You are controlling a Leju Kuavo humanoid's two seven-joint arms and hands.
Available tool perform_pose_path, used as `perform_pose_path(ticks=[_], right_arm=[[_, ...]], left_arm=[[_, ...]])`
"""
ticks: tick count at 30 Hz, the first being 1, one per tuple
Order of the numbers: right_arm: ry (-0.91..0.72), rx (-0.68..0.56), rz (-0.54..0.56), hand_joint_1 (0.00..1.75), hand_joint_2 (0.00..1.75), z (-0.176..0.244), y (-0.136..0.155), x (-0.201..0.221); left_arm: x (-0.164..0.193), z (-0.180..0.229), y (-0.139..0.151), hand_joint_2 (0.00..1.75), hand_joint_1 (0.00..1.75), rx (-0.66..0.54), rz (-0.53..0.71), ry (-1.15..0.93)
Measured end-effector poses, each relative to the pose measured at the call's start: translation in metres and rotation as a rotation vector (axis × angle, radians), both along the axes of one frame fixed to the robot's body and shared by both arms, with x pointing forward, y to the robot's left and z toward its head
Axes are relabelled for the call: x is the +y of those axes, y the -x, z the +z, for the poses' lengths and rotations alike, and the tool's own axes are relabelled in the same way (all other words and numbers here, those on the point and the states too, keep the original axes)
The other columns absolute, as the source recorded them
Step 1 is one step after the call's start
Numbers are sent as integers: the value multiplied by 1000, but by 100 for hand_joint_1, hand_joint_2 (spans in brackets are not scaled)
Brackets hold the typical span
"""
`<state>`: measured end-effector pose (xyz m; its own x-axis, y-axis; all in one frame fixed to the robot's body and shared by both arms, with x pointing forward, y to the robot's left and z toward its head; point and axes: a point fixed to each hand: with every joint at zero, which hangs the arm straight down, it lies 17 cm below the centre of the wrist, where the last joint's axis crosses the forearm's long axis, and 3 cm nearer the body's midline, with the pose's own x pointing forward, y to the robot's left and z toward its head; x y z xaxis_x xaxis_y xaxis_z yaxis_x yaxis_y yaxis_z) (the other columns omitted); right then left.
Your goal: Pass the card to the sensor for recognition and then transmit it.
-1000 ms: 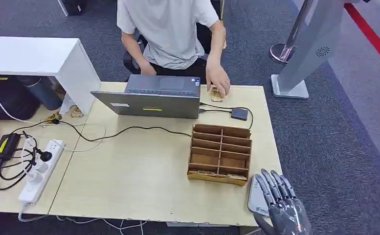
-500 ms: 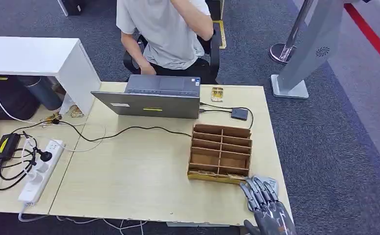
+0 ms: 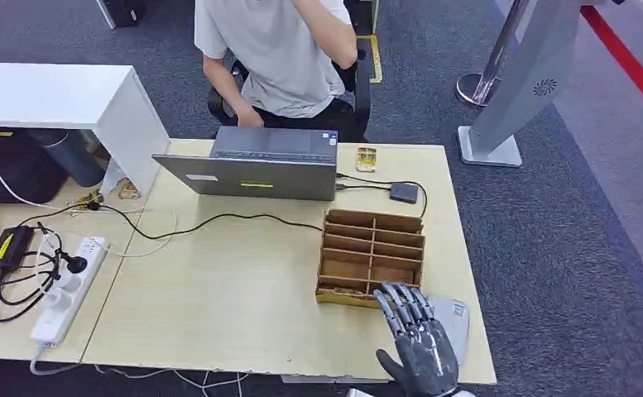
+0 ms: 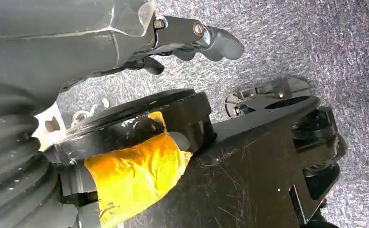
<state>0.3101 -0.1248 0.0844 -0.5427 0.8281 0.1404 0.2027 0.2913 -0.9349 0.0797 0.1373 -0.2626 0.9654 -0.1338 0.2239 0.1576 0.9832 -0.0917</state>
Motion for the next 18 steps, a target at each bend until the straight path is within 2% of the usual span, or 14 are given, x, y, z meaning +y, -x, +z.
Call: perform_pose_path(ticks=[7, 18], right_arm=[[-48, -23, -21, 0, 175, 14, -24, 15], [-47, -30, -59, 0, 175, 15, -40, 13]], left_arm=[[0, 0, -1, 175, 0, -2, -11, 0], [0, 0, -1, 175, 0, -1, -18, 0]])
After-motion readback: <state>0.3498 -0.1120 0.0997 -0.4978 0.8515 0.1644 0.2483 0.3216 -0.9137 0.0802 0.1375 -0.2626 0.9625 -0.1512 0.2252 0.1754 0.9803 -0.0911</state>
